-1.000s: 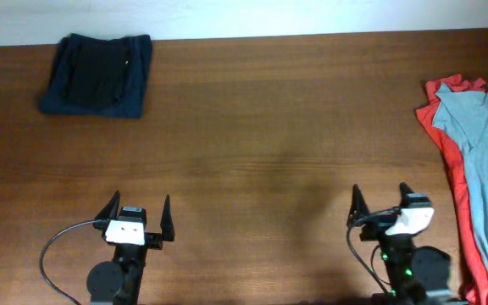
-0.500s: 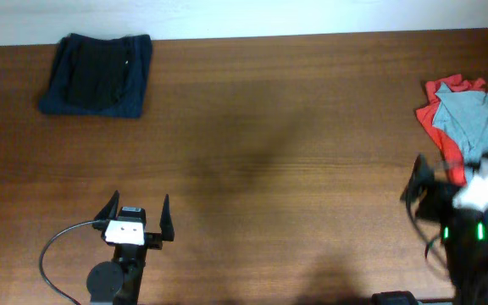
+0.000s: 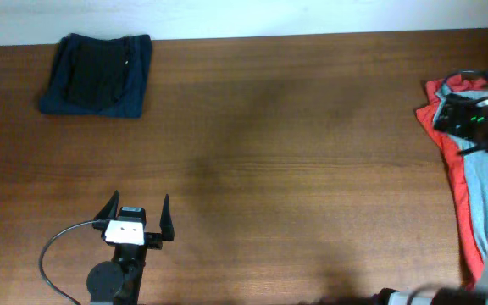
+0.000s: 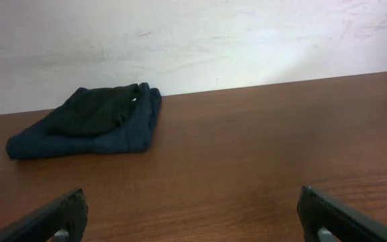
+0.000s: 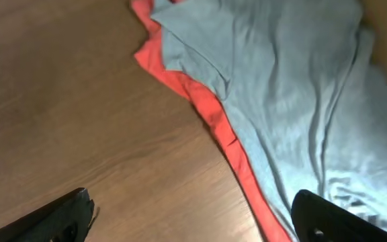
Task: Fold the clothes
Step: 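Reach the right gripper to the light blue T-shirt on the pile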
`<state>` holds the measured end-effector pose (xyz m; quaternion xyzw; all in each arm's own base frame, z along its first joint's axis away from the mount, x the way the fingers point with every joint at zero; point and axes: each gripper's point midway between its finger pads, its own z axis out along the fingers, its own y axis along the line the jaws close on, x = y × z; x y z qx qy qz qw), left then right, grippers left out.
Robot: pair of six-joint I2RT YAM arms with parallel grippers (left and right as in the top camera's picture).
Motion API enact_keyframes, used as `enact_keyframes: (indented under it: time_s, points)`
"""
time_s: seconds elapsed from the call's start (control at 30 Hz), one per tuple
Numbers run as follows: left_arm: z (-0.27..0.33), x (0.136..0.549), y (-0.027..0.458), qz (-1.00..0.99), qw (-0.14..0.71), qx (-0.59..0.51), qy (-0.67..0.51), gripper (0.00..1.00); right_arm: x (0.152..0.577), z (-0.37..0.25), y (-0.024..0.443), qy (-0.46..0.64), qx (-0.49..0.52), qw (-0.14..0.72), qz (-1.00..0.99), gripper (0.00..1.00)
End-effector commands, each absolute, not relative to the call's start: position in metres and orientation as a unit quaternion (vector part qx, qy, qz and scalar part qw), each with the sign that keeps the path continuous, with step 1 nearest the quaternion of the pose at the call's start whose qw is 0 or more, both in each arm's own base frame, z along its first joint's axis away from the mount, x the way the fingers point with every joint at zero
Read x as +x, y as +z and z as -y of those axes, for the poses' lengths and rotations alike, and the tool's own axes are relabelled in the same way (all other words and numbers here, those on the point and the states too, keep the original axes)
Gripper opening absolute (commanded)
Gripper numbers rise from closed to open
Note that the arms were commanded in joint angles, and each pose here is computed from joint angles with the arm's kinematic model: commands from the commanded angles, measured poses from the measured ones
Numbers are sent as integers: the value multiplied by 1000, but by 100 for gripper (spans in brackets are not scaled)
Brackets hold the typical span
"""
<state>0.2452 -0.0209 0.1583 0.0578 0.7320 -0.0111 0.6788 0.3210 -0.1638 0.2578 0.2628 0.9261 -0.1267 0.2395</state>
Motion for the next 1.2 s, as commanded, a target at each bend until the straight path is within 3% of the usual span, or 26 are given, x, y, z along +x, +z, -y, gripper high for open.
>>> enact_keyframes:
  time_s: [0.0,0.27,0.4,0.7,0.87,1.17]
  points:
    - [22,245,157,-731,679,65,-5,99,324,184,242,-89,287,223,-928,100]
    - [22,245,157,-731,679,66,-5,99,336,213,218,-93,309,210,-923,93]
    - [22,245,157,-731,679,66,-5,99,352,199,207,-42,264,215,-939,84]
    - [22,245,157,-731,679,65,-5,99,382,219,160,-55,227,198,-952,79]
    - [22,245,157,-731,679,65,-5,99,414,238,139,-73,190,226,-953,64]
    - [22,245,157,-731,679,66,-5,99,446,255,110,-81,178,255,-947,56]
